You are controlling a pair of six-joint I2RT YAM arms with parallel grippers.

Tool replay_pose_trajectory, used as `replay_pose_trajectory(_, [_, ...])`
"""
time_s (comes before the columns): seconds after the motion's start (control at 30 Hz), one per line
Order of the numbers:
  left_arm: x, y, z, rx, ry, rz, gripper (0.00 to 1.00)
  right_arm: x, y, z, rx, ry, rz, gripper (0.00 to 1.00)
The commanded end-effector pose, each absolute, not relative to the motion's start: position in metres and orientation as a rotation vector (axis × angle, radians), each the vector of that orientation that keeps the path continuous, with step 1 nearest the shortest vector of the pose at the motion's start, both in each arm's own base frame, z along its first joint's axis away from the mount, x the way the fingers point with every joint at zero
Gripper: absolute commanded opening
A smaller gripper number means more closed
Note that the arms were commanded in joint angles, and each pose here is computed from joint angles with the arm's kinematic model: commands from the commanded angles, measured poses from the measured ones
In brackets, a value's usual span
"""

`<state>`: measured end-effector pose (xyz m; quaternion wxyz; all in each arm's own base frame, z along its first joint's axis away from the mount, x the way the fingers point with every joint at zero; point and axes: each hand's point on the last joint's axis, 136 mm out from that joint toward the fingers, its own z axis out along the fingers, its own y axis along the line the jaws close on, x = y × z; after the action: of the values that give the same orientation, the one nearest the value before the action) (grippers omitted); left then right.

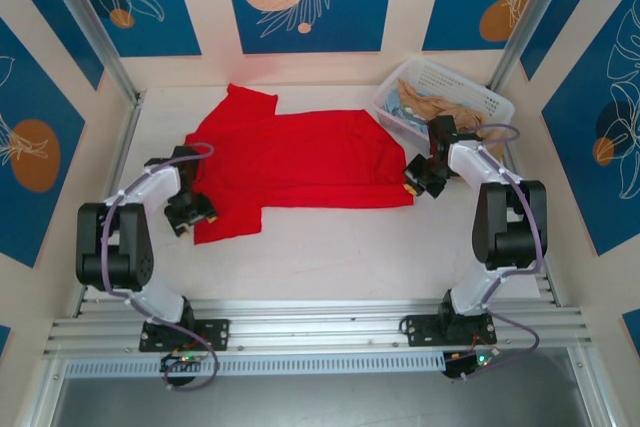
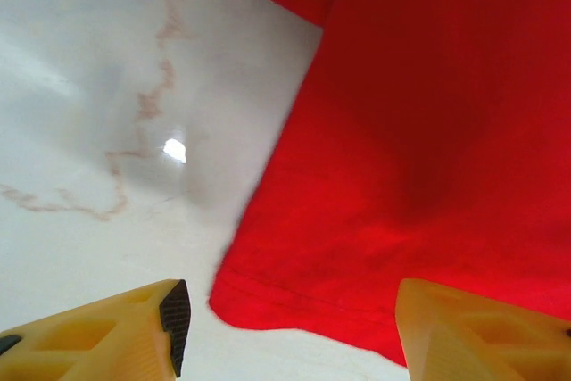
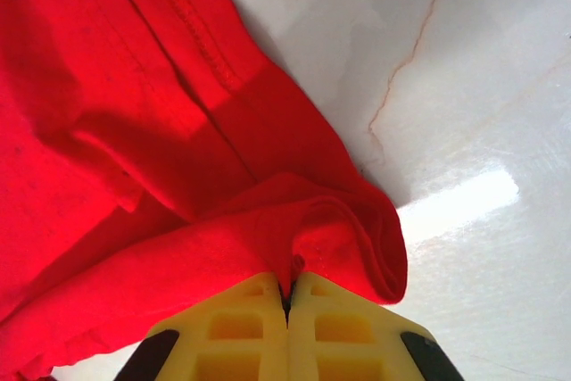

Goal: Fold and stack the t-shirts

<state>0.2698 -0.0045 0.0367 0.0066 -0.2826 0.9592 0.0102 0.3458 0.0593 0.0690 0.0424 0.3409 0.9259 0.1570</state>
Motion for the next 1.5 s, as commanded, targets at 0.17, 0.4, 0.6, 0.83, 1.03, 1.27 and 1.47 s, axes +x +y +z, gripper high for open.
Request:
replay_pose_trajectory(0.17, [0.255, -0.016, 0.001, -1.092, 3.083, 0.025, 0.56, 0.326, 0.065, 0.073, 1.023, 2.862, 0.497, 0.00])
replay_pose_trajectory(0.4, [0.291, -0.017, 0.004, -1.126, 2.964, -0.029, 0.02, 0.328, 0.070, 0.080, 0.993, 2.845, 0.529, 0.00])
replay_pose_trajectory(0.6, [0.357, -0.002, 0.125, -1.089, 2.566, -0.112, 0.00, 0.364, 0.089, 0.142, 0.762, 2.701, 0.637, 0.00])
replay_pose_trajectory(0.83, [0.384, 0.013, 0.302, -1.024, 2.035, -0.301, 0.00, 0.410, 0.105, 0.270, 0.574, 2.375, 0.829, 0.00])
replay_pose_trajectory(1.03, [0.325, 0.039, 0.442, -0.951, 1.600, -0.349, 0.00, 0.395, 0.117, 0.389, 0.385, 2.078, 0.927, 0.00])
replay_pose_trajectory(1.27, [0.221, 0.044, 0.574, -0.746, 1.227, -0.448, 0.00, 0.305, 0.111, 0.480, 0.205, 1.757, 0.977, 0.00])
replay_pose_trajectory(1.47, [0.191, 0.032, 0.641, -0.613, 1.117, -0.510, 0.00, 0.263, 0.103, 0.522, 0.174, 1.617, 0.999, 0.00])
